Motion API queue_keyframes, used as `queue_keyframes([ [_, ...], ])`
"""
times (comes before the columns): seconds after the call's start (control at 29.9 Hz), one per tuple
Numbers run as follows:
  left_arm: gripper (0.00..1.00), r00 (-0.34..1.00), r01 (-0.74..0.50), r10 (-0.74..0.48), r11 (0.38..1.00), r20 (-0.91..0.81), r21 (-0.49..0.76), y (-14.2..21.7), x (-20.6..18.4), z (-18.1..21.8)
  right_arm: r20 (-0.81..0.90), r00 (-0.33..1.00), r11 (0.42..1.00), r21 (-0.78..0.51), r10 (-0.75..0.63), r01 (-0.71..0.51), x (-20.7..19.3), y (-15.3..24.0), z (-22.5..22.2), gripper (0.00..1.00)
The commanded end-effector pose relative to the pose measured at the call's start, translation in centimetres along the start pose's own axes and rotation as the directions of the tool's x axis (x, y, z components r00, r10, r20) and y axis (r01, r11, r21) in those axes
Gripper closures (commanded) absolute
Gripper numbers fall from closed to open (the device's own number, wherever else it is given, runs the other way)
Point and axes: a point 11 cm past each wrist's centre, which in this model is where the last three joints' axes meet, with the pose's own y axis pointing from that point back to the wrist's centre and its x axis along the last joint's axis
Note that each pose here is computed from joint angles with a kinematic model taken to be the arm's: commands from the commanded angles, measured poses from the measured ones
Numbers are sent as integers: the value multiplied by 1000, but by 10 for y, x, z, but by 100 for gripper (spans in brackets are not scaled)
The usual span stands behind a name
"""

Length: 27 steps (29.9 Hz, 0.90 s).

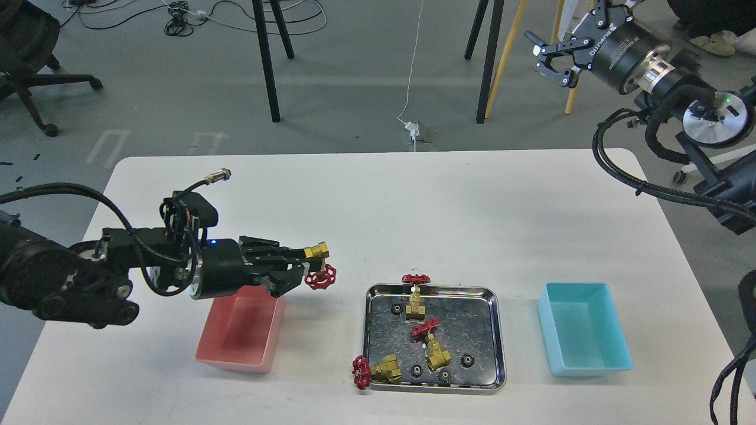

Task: Place valve in pink box and gear in blue box

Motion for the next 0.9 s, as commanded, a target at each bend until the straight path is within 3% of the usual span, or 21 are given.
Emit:
queue_keyframes([
  [0.0, 80, 1000, 1, -1, 999, -3, 38, 35, -13, -12, 9, 1000, 1000, -9, -7, 7, -2, -2, 7, 1],
  [0.17, 80, 999, 35, -32, 996, -42, 83, 62, -45, -24, 10, 1000, 1000, -10, -7, 8, -2, -2, 8, 1],
  [0.33, 80, 995, 83, -78, 993, -66, 89, 68, -74, -28, 13, 1000, 1000, -15, -8, 9, -2, -1, 11, 1],
  [0.57, 79, 995, 84, -77, 990, -63, 116, 66, -82, -39, 3, 1000, 999, -39, -7, 7, -1, -1, 17, 1],
  [0.8, 65, 995, 84, -78, 990, -57, 111, 66, -82, -39, -26, 1000, 998, -58, -4, 2, 0, 0, 22, 1],
  [0.87, 60, 995, 84, -78, 990, -54, 109, 65, -81, -38, -113, 994, 990, -139, -4, -12, 1, 0, 40, 1],
])
